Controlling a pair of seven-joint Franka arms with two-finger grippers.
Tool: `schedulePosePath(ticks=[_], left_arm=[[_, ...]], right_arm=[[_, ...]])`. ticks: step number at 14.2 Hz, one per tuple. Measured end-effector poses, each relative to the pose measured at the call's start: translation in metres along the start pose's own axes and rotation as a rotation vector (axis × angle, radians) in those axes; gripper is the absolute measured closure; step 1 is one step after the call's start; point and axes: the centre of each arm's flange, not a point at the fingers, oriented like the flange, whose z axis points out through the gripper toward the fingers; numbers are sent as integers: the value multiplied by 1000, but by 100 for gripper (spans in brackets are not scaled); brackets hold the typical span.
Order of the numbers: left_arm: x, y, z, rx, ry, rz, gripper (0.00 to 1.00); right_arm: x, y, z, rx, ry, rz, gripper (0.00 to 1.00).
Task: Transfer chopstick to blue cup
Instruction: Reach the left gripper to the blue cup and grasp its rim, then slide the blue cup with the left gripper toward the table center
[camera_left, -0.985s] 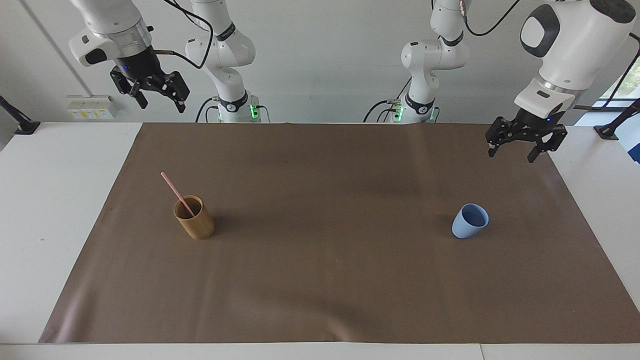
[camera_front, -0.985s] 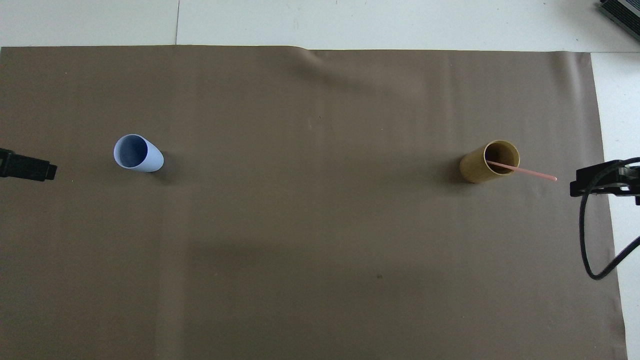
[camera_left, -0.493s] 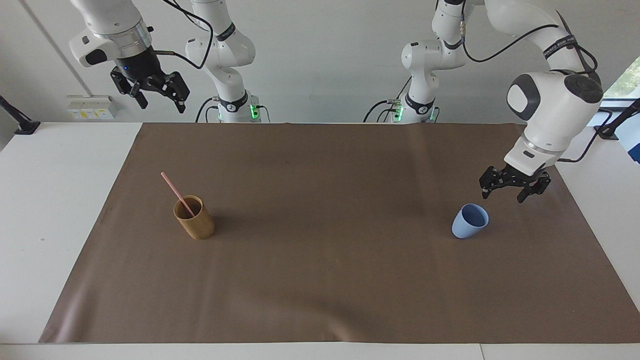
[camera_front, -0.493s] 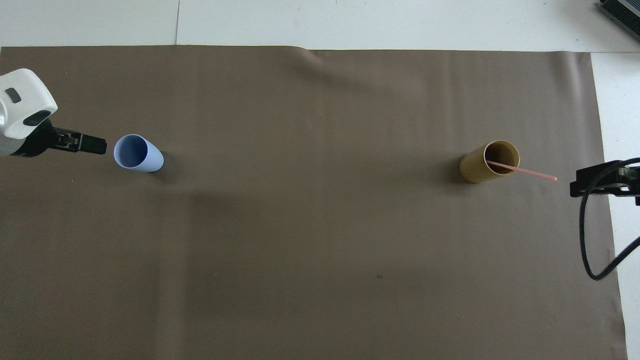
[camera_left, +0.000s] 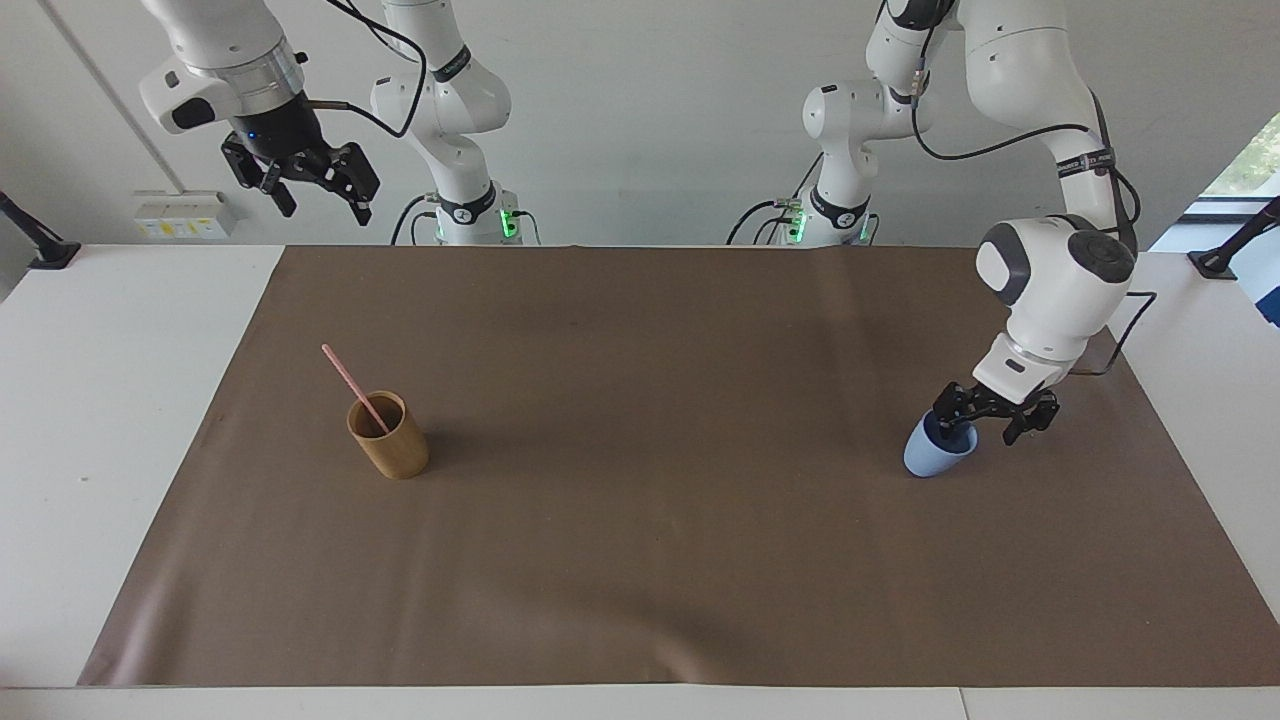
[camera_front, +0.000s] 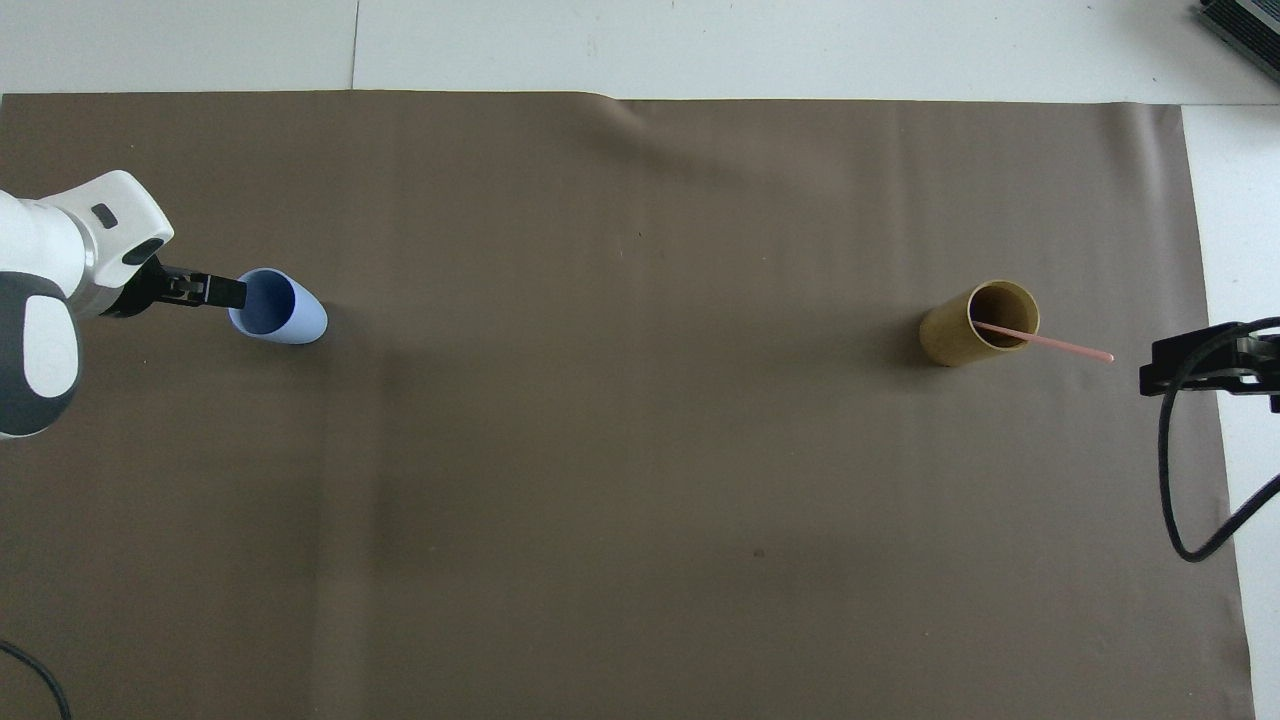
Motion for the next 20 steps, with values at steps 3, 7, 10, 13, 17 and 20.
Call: schedulePosePath(ticks=[3,7,10,13,17,20], left_arm=[[1,2,1,-22,9,-58,16],[0,3,2,-26,3,-85,65],[0,5,0,-30,1,-87,95],[3,20,-6,-39,-8,-62,95],[10,139,-14,-66,-12,-87,95],[-5,249,-15,-81,-29,-119,95]], right_arm=[[0,0,0,0,0,0,0],[0,0,1,0,-1,0,0],[0,0,1,0,-2,0,0],[-1,1,1,0,-2,1,0],[-1,1,1,0,-3,1,0],[-1,1,1,0,-3,2,0]])
